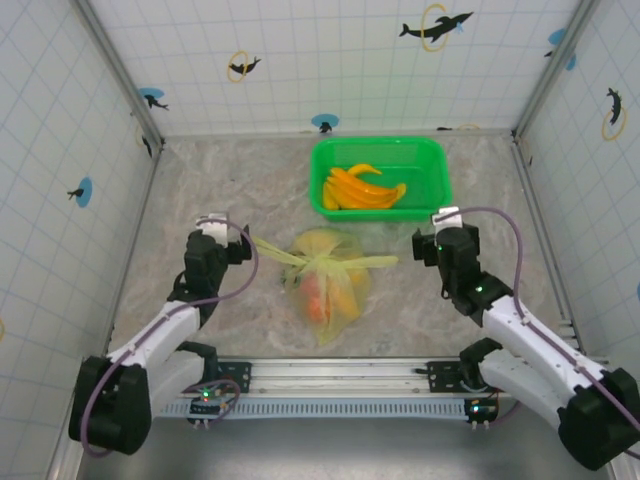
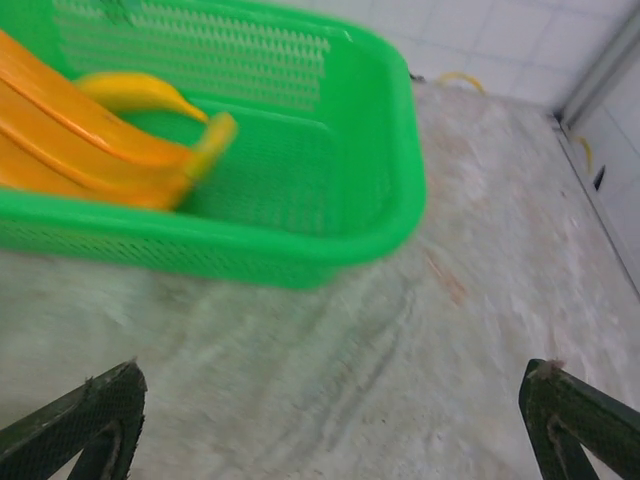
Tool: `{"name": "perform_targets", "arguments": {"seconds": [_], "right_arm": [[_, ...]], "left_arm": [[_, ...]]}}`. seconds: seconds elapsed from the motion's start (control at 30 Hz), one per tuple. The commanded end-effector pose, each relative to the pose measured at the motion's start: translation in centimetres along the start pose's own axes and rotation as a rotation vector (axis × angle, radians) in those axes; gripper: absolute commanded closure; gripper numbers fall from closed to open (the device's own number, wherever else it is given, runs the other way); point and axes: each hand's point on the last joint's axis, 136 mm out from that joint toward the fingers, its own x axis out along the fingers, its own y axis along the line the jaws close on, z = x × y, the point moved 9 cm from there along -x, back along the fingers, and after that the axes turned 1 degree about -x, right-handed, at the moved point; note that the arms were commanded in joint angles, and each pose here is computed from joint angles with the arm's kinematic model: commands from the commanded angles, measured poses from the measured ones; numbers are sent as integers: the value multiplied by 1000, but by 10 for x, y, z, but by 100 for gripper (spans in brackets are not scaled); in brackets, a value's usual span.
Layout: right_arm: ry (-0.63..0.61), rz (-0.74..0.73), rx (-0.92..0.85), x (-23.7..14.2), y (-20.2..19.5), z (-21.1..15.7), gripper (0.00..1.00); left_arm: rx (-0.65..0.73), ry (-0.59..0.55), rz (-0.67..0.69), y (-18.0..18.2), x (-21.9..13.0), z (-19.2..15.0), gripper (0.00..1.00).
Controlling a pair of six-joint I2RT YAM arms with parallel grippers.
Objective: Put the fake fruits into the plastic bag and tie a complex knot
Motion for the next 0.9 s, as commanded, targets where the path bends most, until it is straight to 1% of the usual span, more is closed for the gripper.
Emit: {"name": "perform_targets", "arguments": {"seconds": [0.0,0.07,0.13,0.17,0.23,0.3,0.33,0.4,0.43,0.47,0.5,0.53,0.57,0.63,0.73,0.8,0.87], "right_arm": [[-72,-26,53,14,-8,-26,1],[-127,6,100,21,-16,-45,1],[-163,-6,109,24,-24,-61,1],[-144,-50,147,27,-30,-71,1],[-84,-85,172,36,-39,-82,1],[-69,-109,135,42,-42,-91,1],[-72,-112,102,44,-43,-95,1],[-142,-106,146,41,-48,-99,1],[-108,-116,176,47,-53,-101,0],[-41,-72,190,56,-54,-101,0],[-72,-21,210,57,-57,-100,0],[-68,-4,240,58,-60,-101,0],[-33,11,263,62,-63,-102,0],[-67,20,280,59,-65,-102,0],[-57,24,272,61,-65,-101,0],[14,14,302,75,-70,-99,0],[70,60,307,87,-70,-98,0]], "left_arm": [[-53,-91,91,24,8,-5,2],[-96,-23,118,34,13,-27,2],[-113,9,127,38,13,-40,2],[-125,17,142,39,13,-46,2],[-147,6,156,41,14,-53,2],[-102,15,172,42,19,-59,2],[-80,-7,192,44,19,-61,2],[-116,-61,284,52,10,-69,2],[-137,-105,304,54,1,-73,3],[-139,-166,273,53,-8,-72,2],[-123,-187,231,50,-12,-71,2],[-100,-124,193,47,-6,-76,2],[-85,-74,159,44,2,-78,2],[-91,-94,168,45,3,-75,2],[-107,-65,158,47,8,-76,2],[-126,-44,138,48,11,-77,2],[-125,-45,139,49,11,-77,2]]}}
